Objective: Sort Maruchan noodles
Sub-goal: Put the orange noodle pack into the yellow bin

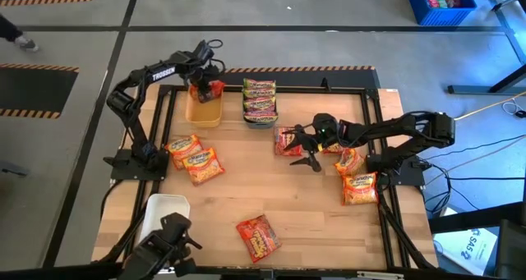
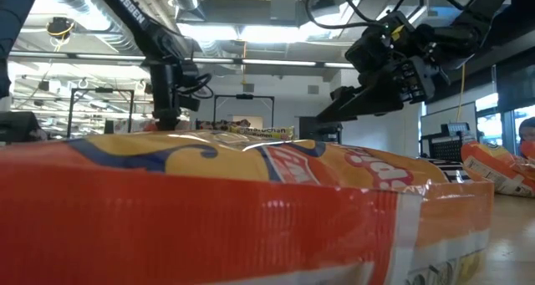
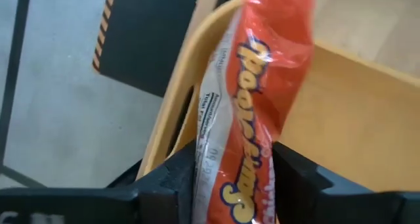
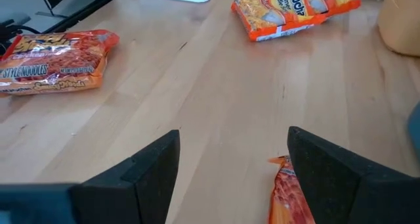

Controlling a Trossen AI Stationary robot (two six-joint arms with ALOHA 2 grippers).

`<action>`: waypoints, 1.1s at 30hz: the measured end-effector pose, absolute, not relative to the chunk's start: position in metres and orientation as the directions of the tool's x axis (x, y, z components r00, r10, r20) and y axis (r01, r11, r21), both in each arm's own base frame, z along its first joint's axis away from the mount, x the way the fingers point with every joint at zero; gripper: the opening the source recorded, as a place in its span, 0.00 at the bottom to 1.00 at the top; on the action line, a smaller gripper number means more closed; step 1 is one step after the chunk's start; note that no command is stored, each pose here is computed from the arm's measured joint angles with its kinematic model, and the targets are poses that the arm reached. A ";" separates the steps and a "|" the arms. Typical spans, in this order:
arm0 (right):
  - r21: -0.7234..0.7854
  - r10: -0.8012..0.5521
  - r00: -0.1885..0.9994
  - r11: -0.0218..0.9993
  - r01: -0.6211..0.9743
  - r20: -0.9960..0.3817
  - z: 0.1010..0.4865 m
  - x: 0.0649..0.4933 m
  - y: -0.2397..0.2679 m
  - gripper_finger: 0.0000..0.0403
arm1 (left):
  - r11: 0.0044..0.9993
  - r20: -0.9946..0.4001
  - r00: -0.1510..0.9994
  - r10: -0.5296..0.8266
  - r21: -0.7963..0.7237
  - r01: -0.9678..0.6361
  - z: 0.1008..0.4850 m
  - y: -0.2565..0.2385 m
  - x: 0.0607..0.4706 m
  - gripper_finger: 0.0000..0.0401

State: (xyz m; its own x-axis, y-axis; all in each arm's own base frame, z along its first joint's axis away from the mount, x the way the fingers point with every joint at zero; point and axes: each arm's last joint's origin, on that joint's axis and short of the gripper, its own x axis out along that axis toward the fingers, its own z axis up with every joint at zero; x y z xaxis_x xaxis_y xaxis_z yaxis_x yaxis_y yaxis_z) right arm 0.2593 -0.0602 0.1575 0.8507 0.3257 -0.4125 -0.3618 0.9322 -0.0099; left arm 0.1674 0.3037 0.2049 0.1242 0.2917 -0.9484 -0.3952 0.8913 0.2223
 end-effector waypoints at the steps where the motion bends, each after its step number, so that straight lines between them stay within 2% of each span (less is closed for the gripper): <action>1: -0.007 0.331 0.849 0.931 -0.366 -0.411 0.158 0.259 -0.060 0.66 | 0.887 -0.947 0.123 0.296 0.224 -0.404 0.205 0.305 0.167 0.39; 10: 0.012 0.374 0.838 0.915 -0.403 -0.398 0.158 0.259 -0.059 0.66 | 0.842 -0.931 0.087 0.356 0.279 -0.461 0.215 0.303 0.164 0.51; 16: 0.036 0.372 0.838 0.920 -0.391 -0.398 0.158 0.259 -0.059 0.66 | 0.811 -0.911 0.100 0.401 0.301 -0.502 0.235 0.294 0.163 0.53; 23: 0.078 0.295 0.857 0.954 -0.289 -0.423 0.157 0.259 -0.061 0.66 | 0.809 -0.869 0.209 0.448 0.295 -0.508 0.268 0.266 0.176 0.52; 31: 0.225 0.272 0.862 0.956 -0.190 -0.427 0.157 0.260 -0.062 0.66 | 0.877 -0.789 0.438 0.432 0.253 -0.409 0.310 0.195 0.217 0.52; 33: 0.224 0.272 0.862 0.956 -0.191 -0.427 0.157 0.260 -0.062 0.66 | 0.910 -0.777 0.510 0.369 0.191 -0.368 0.314 0.174 0.228 0.52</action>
State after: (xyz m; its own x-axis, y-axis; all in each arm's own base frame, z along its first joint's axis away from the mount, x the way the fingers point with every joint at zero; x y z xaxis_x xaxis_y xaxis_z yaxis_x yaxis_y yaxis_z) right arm 0.2597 -0.0618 0.1571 0.8622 0.2725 -0.4270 -0.1910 0.9557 0.2241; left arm 0.2284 0.1739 0.3139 0.5105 0.3693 -0.7766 -0.3683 0.9100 0.1906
